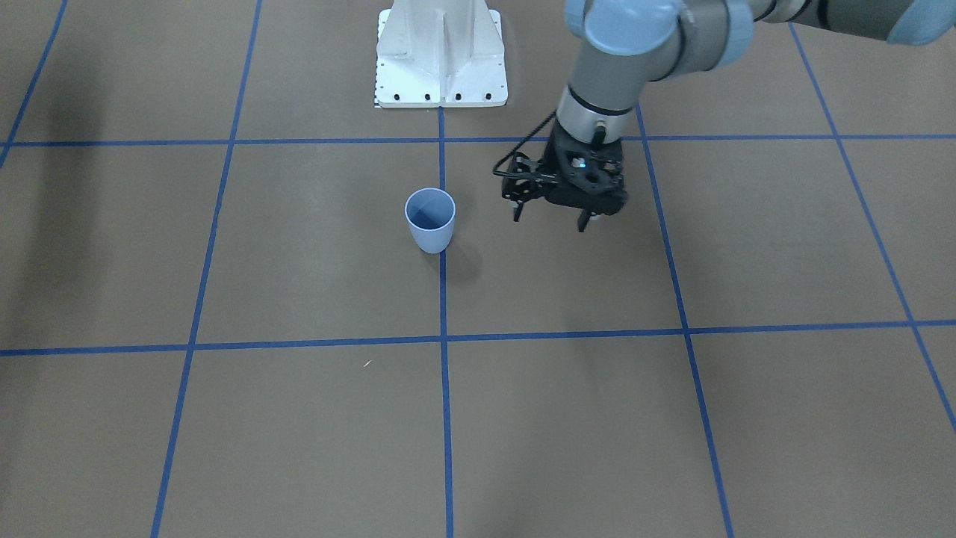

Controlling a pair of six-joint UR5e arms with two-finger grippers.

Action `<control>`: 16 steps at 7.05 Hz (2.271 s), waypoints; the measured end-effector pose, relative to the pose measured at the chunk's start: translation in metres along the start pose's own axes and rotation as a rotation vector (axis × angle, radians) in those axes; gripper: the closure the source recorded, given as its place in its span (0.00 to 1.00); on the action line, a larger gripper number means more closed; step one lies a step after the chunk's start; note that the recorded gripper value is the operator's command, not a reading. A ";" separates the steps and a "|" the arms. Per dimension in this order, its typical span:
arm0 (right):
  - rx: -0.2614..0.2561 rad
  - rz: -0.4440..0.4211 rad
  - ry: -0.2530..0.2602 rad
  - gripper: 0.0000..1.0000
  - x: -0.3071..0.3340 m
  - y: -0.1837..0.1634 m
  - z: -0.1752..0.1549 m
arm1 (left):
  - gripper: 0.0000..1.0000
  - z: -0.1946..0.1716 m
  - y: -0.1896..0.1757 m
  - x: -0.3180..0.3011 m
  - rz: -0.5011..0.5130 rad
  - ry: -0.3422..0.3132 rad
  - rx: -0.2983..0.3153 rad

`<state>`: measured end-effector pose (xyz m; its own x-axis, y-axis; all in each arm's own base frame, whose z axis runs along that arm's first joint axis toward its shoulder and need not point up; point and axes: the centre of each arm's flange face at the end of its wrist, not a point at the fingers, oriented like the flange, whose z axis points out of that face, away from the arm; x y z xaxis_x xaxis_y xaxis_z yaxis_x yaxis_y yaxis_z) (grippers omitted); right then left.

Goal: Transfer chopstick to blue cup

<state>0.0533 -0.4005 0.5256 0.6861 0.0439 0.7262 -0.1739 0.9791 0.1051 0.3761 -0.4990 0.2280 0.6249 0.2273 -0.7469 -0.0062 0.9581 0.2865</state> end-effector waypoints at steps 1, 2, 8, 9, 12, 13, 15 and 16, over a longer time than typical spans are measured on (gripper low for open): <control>0.014 -0.015 -0.001 0.00 0.003 0.002 0.002 | 0.01 -0.013 -0.009 -0.079 0.119 -0.033 -0.020; 0.025 -0.023 0.005 0.00 0.010 0.005 0.006 | 0.01 -0.033 -0.020 -0.176 0.237 -0.066 -0.044; 0.161 0.055 0.139 0.15 0.101 0.012 0.072 | 0.01 -0.102 0.032 -0.530 0.313 -0.087 -0.086; 0.188 0.083 0.132 0.32 0.108 0.012 0.080 | 0.01 -0.102 0.038 -0.533 0.314 -0.087 -0.084; 0.202 0.093 0.116 0.45 0.102 0.002 0.087 | 0.01 -0.100 0.043 -0.536 0.316 -0.086 -0.084; 0.199 0.090 0.113 0.81 0.099 -0.002 0.090 | 0.01 -0.100 0.044 -0.536 0.316 -0.086 -0.084; 0.196 0.084 0.112 1.00 0.100 -0.003 0.093 | 0.01 -0.100 0.047 -0.536 0.315 -0.086 -0.084; 0.197 0.077 0.110 1.00 0.100 -0.003 0.092 | 0.01 -0.099 0.047 -0.536 0.315 -0.086 -0.085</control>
<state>0.0570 -0.4174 0.6602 0.7363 0.1490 0.6600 -0.3561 0.9147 0.1908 -0.0370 -0.5581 0.5826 0.6457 0.5021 -0.5753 -0.2717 0.8552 0.4414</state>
